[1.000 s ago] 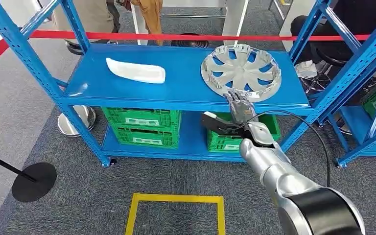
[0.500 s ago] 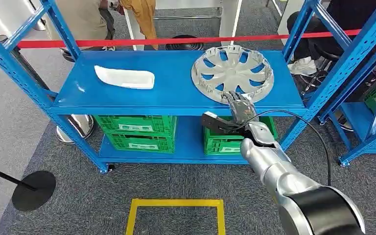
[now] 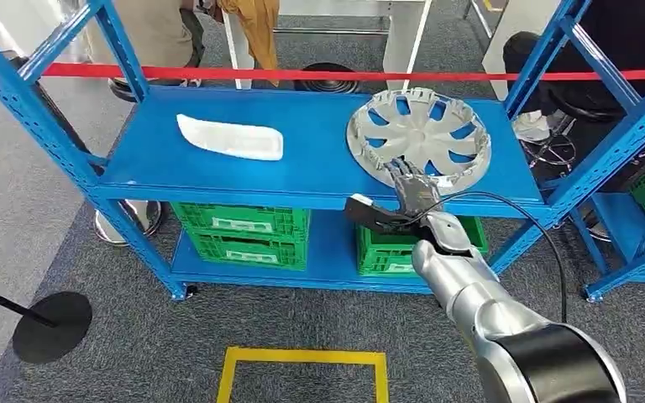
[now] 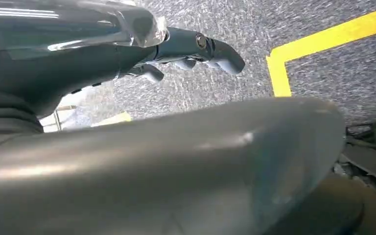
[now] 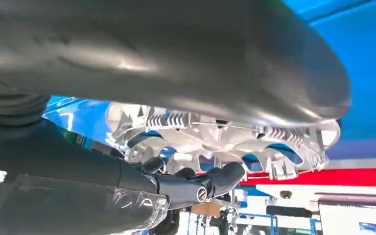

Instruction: Take the parts from the cabinet and place them on the table.

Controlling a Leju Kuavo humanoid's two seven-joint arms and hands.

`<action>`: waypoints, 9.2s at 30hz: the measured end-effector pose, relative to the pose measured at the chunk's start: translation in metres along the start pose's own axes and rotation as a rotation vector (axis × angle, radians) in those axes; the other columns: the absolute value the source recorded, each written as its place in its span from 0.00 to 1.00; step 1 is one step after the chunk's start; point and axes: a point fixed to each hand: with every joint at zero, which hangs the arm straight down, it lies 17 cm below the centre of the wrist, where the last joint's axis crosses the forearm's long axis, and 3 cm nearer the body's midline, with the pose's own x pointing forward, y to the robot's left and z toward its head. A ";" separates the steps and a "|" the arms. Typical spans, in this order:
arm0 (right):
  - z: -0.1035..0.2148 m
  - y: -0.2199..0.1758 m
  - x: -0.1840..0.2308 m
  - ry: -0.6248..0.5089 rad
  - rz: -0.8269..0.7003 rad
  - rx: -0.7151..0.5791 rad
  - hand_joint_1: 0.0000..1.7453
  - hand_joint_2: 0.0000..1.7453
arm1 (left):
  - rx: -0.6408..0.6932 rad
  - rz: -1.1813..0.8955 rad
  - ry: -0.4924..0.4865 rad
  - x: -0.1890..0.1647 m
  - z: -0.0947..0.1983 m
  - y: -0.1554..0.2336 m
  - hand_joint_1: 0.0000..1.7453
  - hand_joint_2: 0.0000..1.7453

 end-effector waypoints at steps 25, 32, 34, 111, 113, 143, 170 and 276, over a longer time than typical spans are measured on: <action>-0.002 -0.002 0.003 0.001 0.006 0.003 0.00 0.00 | -0.004 -0.010 -0.011 0.003 0.000 0.001 0.00 0.00; -0.001 0.001 0.002 0.006 0.015 0.014 0.00 0.00 | -0.002 -0.011 -0.012 0.003 0.000 0.002 0.00 0.00; -0.001 0.001 0.001 0.007 0.015 0.015 0.00 0.00 | -0.002 -0.012 -0.012 0.003 -0.001 0.002 0.00 0.00; 0.004 0.011 -0.003 0.016 0.015 0.031 0.00 0.00 | -0.018 -0.029 -0.025 0.005 0.001 -0.005 0.00 0.00; 0.004 0.011 -0.003 0.016 0.015 0.031 0.00 0.00 | -0.017 -0.028 -0.026 0.005 0.001 -0.004 0.00 0.00; 0.008 0.018 0.001 0.001 0.020 0.038 0.00 0.00 | -0.021 -0.034 -0.047 0.010 0.001 -0.004 0.00 0.00; 0.015 0.047 -0.022 0.103 0.255 0.293 0.00 0.00 | -0.029 -0.047 -0.045 0.008 0.001 -0.007 0.00 0.00; 0.018 0.010 0.074 -0.271 -0.319 -0.037 1.00 1.00 | -0.018 0.014 -0.119 0.017 0.006 -0.021 0.00 0.00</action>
